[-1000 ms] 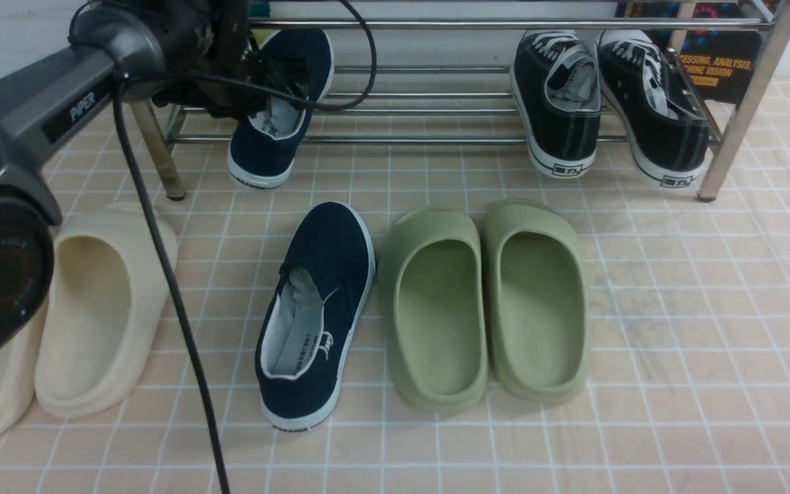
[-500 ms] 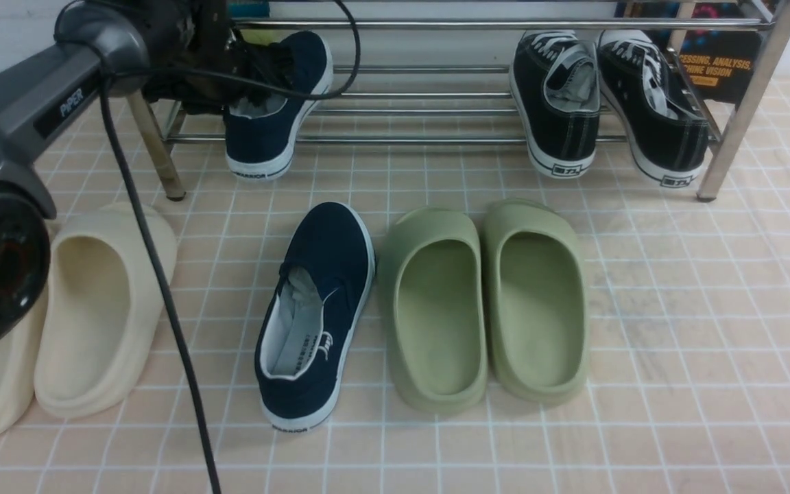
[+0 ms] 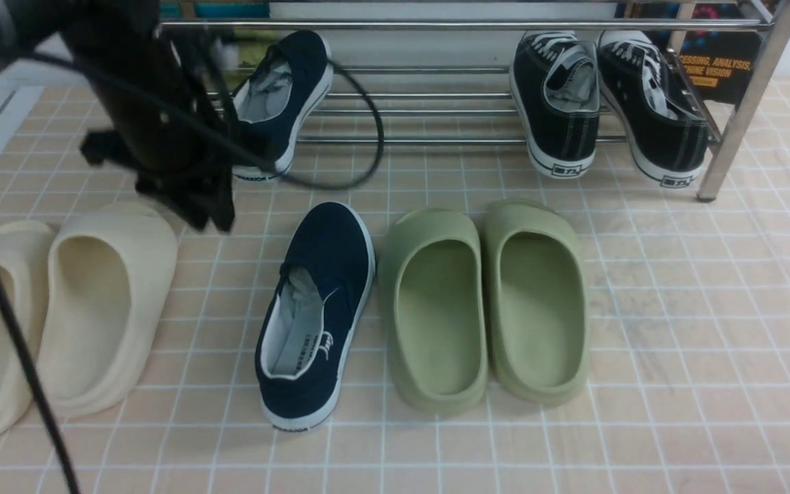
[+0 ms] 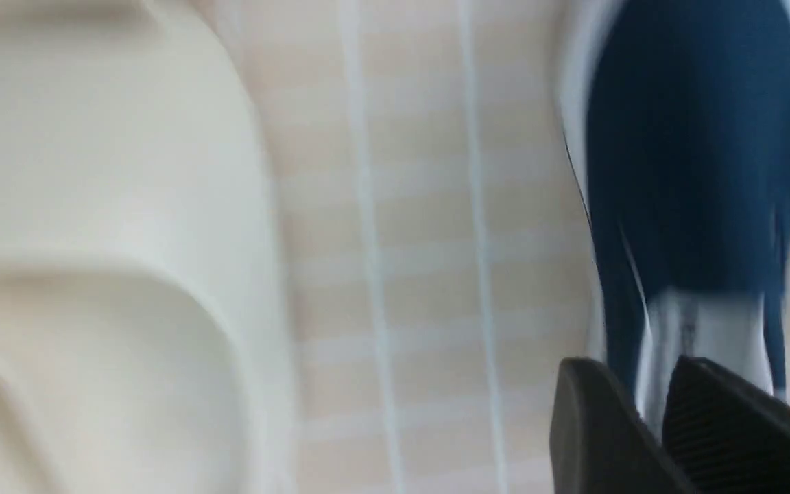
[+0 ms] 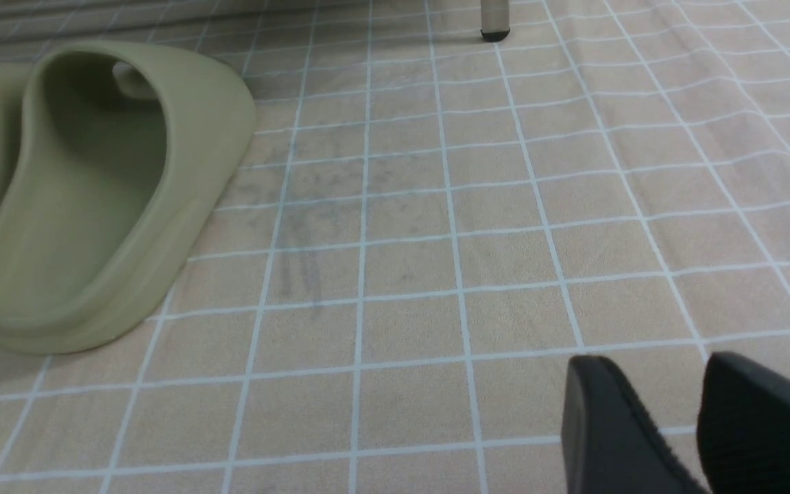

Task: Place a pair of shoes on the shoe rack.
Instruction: Use the left arm to grab the shoe closest to it, then use the left arm to put a shoe into the shoe rack

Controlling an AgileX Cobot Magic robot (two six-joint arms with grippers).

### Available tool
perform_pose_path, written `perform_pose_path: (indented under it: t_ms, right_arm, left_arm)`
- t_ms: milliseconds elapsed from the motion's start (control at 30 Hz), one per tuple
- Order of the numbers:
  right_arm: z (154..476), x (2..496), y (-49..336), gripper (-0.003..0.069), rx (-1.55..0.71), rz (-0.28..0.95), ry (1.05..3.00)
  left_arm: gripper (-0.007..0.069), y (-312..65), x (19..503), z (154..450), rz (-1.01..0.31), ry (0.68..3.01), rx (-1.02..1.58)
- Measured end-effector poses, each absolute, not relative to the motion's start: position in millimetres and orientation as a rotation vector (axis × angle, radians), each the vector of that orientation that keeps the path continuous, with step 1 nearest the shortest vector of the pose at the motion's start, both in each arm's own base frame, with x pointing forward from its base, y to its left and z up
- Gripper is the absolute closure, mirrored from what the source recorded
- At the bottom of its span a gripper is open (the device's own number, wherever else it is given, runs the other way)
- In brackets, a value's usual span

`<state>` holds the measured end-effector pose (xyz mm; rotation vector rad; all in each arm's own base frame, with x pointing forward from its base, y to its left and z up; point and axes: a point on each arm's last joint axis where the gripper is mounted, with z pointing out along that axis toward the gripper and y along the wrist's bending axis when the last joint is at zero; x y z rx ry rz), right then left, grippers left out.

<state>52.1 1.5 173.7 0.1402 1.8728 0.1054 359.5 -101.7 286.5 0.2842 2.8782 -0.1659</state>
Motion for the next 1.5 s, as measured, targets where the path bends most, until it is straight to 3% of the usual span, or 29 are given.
perform_pose_path:
  t_ms: [200, 367, 467, 567, 600, 667, 767, 900, 1067, 1500]
  right_arm:
    - [174, 52, 2, 0.0419, 0.14, 0.105, 1.873]
    - [174, 52, 2, 0.0419, 0.14, 0.105, 1.873]
    - [174, 52, 2, 0.0419, 0.14, 0.105, 1.873]
    - [174, 52, 2, 0.0419, 0.14, 0.105, 1.873]
    - [174, 52, 2, 0.0419, 0.14, 0.105, 1.873]
    - [174, 52, 2, 0.0419, 0.14, 0.105, 1.873]
    - [174, 52, 2, 0.0419, 0.14, 0.105, 1.873]
    - [174, 52, 2, 0.0419, 0.14, 0.105, 1.873]
    - [174, 52, 2, 0.0419, 0.14, 0.105, 1.873]
    - [174, 52, 2, 0.0419, 0.14, 0.105, 1.873]
  left_arm:
    - [0.0333, -129, 325, 228, -0.227, 2.851, 0.371]
    - [0.0256, -141, 326, 215, -0.14, 2.791, 0.439]
    - [0.03, -141, 337, 202, -0.07, 2.755, 0.384]
    - [0.0394, -140, 341, 195, -0.039, 2.751, 0.339]
    - [0.0485, -140, 342, 195, -0.041, 2.754, 0.301]
    - [0.0571, -141, 343, 203, -0.039, 2.749, 0.281]
    - [0.0589, -141, 344, 226, -0.04, 2.733, 0.261]
    - [0.0589, -139, 350, 281, -0.058, 2.617, 0.236]
    - [0.0589, -150, 378, 317, -0.125, 2.465, 0.203]
    - [0.0589, -178, 481, 294, -0.206, 2.341, 0.075]
